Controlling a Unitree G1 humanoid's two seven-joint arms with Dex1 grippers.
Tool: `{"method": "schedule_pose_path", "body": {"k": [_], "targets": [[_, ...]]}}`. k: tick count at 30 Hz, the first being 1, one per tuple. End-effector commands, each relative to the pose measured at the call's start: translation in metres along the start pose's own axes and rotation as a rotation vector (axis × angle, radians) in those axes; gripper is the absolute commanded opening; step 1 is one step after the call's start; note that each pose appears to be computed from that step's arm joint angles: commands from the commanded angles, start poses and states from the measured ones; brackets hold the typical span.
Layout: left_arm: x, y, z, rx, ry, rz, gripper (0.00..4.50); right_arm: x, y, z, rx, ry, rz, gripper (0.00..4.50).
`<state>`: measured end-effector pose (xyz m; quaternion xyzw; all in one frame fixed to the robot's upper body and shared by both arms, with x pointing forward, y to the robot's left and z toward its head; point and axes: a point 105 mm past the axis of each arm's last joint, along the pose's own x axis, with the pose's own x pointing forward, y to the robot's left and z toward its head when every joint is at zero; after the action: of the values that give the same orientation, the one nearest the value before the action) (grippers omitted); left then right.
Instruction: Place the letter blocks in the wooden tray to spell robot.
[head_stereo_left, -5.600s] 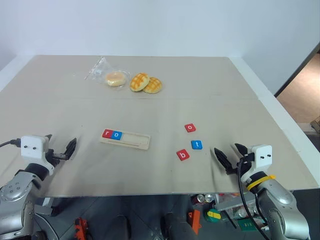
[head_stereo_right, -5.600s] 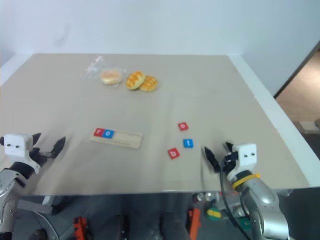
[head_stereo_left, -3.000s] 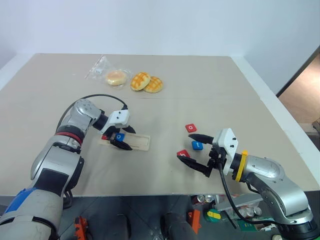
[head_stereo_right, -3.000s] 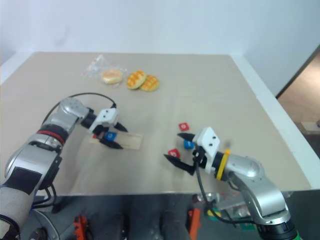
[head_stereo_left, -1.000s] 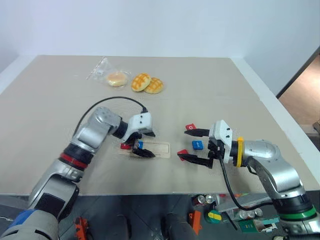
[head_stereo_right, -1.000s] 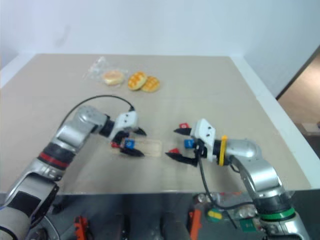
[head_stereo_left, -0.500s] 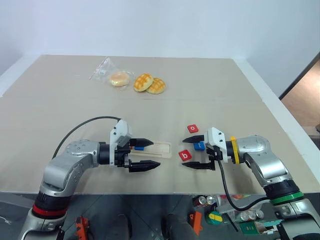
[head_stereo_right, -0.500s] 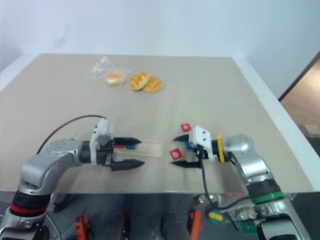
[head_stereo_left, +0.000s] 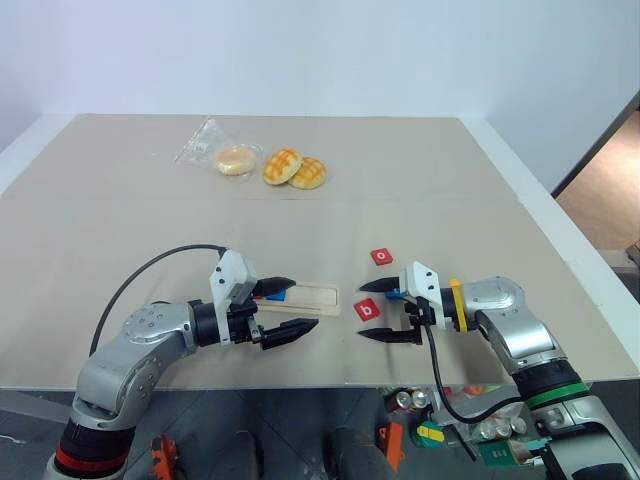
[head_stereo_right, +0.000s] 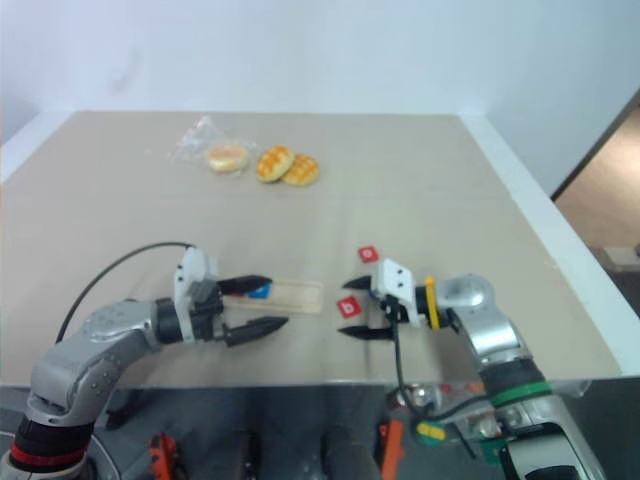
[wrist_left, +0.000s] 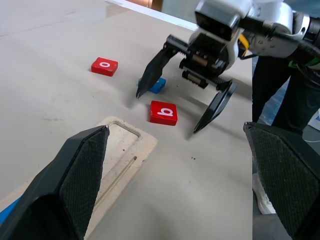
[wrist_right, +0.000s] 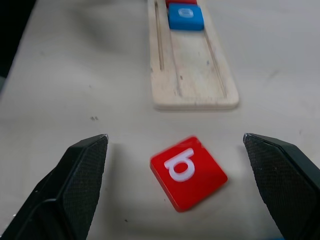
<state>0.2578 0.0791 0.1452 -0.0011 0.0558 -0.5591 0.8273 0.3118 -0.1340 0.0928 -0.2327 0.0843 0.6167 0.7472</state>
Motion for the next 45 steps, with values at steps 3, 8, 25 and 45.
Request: {"method": "schedule_pose_path", "body": {"k": [3, 8, 25, 45], "targets": [[0.003, -0.007, 0.011, 0.045, -0.023, -0.024, 4.48, 0.001, -0.003, 0.004, -0.041, -0.001, -0.001, 4.24], [0.000, -0.006, 0.007, 0.014, -0.012, -0.009, 4.48, -0.006, 0.011, 0.006, -0.019, 0.007, 0.034, 4.24], [-0.002, -0.008, 0.007, 0.035, -0.016, -0.064, 4.48, -0.011, 0.020, 0.003, 0.100, 0.005, -0.046, 4.24], [-0.017, -0.008, -0.016, 0.316, -0.039, -0.140, 4.50, 0.004, 0.034, 0.011, 0.241, -0.062, -0.104, 1.21]]}}
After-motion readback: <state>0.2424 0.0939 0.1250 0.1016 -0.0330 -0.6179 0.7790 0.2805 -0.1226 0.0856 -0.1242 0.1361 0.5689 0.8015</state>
